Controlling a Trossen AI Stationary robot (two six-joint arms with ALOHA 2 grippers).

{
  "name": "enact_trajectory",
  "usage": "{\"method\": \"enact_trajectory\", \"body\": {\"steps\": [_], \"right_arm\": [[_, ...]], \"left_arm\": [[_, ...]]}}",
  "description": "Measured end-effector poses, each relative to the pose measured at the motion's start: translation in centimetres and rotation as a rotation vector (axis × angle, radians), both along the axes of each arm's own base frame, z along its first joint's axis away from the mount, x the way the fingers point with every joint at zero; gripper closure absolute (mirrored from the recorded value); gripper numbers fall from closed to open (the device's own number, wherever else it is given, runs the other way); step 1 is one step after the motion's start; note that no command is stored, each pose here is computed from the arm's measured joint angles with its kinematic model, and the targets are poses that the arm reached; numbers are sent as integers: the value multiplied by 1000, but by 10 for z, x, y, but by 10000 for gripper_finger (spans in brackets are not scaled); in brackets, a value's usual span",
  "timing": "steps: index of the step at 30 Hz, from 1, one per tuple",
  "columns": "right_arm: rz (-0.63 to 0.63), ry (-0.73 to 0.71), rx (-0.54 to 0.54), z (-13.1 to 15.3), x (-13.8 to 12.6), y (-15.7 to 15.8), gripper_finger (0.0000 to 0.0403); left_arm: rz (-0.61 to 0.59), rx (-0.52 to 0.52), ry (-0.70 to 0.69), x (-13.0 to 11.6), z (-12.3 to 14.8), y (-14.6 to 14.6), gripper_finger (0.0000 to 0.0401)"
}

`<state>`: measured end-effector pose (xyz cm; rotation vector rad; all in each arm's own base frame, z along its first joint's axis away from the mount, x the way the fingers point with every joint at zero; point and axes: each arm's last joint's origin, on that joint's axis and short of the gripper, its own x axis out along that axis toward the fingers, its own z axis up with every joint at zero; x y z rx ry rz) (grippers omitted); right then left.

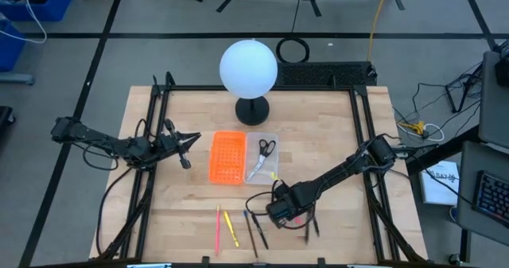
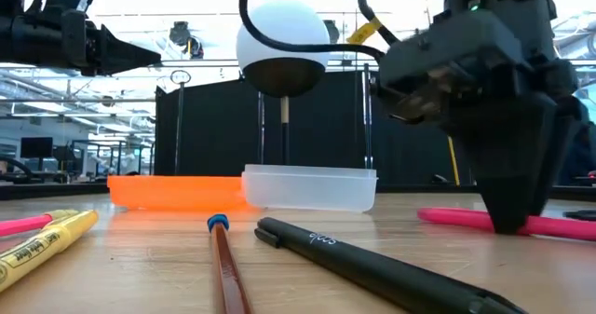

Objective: Pick & place school supplies into a supply box
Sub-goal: Put the pink pen into the orange supply box

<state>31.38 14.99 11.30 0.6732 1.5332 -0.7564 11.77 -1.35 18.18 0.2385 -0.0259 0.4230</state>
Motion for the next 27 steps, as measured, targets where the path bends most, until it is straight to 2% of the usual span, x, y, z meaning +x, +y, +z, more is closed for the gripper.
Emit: {"method": "enact_trajectory", "body": {"steps": [6, 13, 16, 19, 21, 27], "right_arm": [[90, -34, -94, 0, 3, -8, 321], [139, -149, -99, -4, 11, -9, 321], [94, -177, -90, -12, 8, -10, 326], [16, -192, -83, -18, 4, -12, 354], [10, -191, -79, -20, 2, -13, 373], [-3, -222, -28, -14, 3, -13, 373]], "left_arm": [[0, 0, 0, 0, 0, 0, 366], [1, 16, 6, 0, 0, 0, 366], [1, 15, 5, 0, 0, 0, 366], [1, 13, 3, 0, 0, 0, 366], [1, 13, 4, 0, 0, 0, 366], [1, 21, 7, 0, 0, 0, 366]]}}
